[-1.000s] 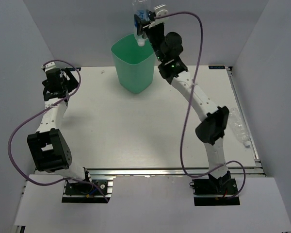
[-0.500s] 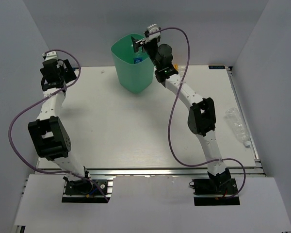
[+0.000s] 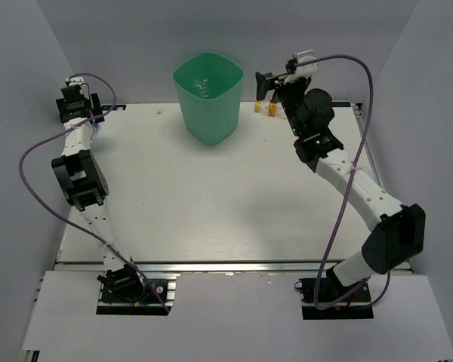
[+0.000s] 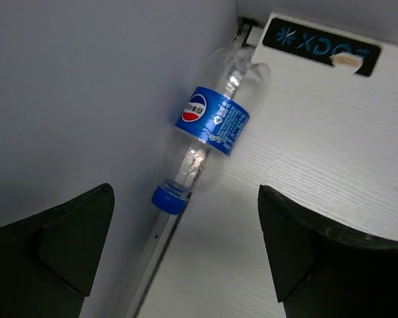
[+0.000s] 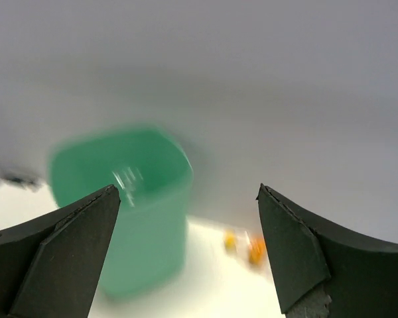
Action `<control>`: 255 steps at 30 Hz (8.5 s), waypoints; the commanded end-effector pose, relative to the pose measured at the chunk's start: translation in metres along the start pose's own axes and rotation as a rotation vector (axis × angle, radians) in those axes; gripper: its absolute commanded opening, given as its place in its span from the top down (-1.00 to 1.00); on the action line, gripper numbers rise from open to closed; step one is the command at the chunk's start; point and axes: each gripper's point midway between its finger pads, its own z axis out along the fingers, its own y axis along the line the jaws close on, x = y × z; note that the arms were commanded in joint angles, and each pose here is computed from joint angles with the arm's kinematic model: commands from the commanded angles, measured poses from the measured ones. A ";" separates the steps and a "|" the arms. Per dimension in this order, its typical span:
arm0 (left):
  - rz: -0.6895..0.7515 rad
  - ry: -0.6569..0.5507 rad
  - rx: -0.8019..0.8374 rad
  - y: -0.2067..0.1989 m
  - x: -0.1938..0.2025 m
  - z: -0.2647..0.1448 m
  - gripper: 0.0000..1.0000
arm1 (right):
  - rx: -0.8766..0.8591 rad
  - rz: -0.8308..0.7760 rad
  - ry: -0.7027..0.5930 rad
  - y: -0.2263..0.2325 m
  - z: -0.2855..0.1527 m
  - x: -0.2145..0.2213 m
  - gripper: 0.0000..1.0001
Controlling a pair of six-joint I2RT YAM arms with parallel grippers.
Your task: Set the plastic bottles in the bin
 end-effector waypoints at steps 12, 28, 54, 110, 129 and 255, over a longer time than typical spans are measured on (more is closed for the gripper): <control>0.151 -0.134 0.055 -0.015 -0.009 0.047 -0.96 | 0.365 0.021 0.361 -0.079 -0.100 0.150 -0.79; 0.136 -0.076 -0.047 -0.012 0.021 0.080 -0.96 | 0.429 0.008 0.352 -0.090 -0.114 0.148 -0.79; 0.146 0.016 0.088 -0.037 0.067 0.103 0.18 | 0.463 0.015 0.355 -0.094 -0.097 0.140 -0.79; -0.255 -0.530 0.931 -0.357 -0.193 -0.289 0.20 | 0.590 0.093 1.509 -0.305 -0.350 0.334 -0.79; -0.301 -0.620 0.932 -0.313 -0.234 -0.350 -0.96 | 0.530 0.363 1.409 -0.277 -0.328 0.334 0.23; -0.401 -0.137 0.126 -0.116 0.010 -0.147 -0.96 | -0.211 -0.726 0.552 -0.186 0.082 0.467 -0.04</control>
